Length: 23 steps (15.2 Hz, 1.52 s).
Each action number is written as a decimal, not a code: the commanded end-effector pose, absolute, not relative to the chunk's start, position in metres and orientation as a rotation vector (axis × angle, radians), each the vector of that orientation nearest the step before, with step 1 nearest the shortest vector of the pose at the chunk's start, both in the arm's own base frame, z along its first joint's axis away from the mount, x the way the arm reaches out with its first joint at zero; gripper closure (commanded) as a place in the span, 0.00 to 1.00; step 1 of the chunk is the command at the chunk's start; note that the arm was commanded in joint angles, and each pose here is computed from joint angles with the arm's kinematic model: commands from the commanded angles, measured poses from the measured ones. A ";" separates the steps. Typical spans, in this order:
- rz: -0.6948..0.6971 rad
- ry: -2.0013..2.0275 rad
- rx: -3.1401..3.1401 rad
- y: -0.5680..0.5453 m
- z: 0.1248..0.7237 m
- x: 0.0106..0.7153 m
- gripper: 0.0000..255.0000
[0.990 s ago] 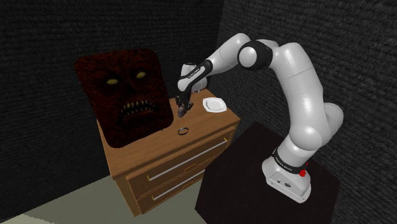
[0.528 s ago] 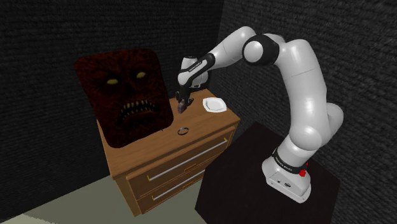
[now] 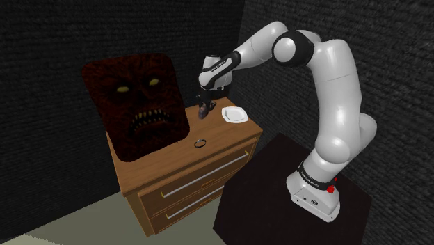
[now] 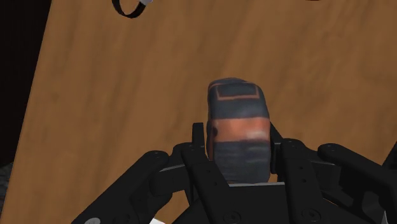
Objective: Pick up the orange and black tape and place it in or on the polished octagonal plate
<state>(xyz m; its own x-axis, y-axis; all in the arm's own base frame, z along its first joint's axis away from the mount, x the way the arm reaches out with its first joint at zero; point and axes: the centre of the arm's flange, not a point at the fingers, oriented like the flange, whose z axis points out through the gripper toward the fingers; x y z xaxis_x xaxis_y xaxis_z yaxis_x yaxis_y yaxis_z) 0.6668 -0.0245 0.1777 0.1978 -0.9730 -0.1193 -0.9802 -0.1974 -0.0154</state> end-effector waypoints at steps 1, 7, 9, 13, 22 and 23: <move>0.127 1.931 -2.363 -0.049 0.177 0.661 1.00; 0.127 1.931 -2.363 -0.125 0.179 0.642 1.00; 0.127 1.931 -2.363 -0.151 0.180 0.635 1.00; 0.127 1.931 -2.363 -0.202 0.181 0.622 1.00; 0.127 1.931 -2.363 -0.282 0.173 0.602 1.00; 0.127 1.931 -2.363 -0.282 0.167 0.602 1.00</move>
<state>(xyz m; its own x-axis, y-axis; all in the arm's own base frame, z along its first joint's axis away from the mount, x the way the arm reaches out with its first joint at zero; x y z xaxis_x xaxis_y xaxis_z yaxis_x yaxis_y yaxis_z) 0.6023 -0.2812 0.1722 0.1977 -0.9729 -0.1196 -0.9802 -0.1974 -0.0147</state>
